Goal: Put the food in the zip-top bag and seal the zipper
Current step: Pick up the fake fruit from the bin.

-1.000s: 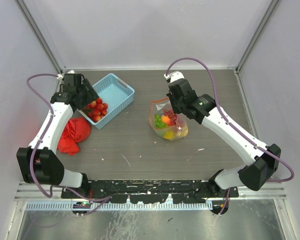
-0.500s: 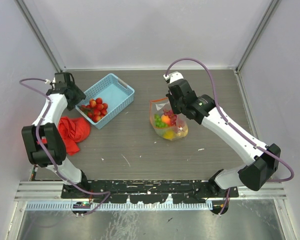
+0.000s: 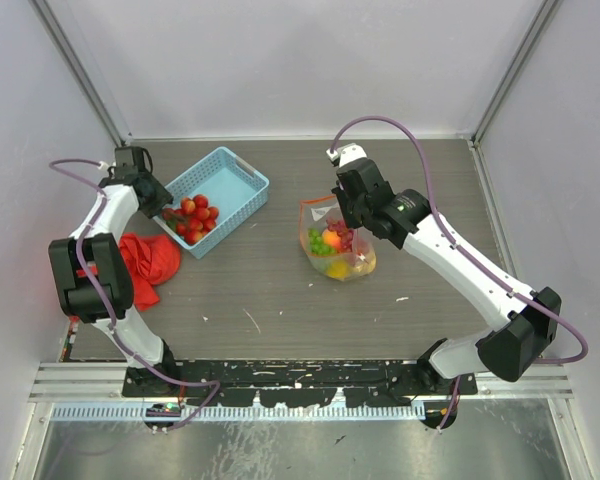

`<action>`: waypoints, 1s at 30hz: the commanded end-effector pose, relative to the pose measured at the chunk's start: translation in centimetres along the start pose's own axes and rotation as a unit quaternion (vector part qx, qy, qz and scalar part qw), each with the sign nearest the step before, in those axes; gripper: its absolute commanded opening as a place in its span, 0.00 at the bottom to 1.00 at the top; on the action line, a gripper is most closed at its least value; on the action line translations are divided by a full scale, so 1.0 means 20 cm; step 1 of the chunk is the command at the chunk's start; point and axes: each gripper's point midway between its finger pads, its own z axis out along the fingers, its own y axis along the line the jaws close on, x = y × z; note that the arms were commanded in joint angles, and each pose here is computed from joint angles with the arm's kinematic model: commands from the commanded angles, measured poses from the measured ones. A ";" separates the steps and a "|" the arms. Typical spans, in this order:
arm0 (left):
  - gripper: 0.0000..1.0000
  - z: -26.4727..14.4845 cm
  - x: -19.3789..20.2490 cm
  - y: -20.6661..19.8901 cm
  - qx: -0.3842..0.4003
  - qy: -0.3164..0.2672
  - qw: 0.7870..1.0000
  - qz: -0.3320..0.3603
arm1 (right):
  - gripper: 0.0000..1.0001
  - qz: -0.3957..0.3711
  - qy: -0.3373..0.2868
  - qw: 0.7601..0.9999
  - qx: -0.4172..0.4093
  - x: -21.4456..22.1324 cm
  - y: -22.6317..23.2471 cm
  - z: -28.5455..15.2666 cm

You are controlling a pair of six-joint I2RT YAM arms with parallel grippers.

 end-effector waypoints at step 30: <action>0.00 -0.30 -0.07 -0.25 0.111 -0.053 0.992 0.021 | 0.01 0.026 -0.037 0.999 -0.010 -0.13 0.02 -0.02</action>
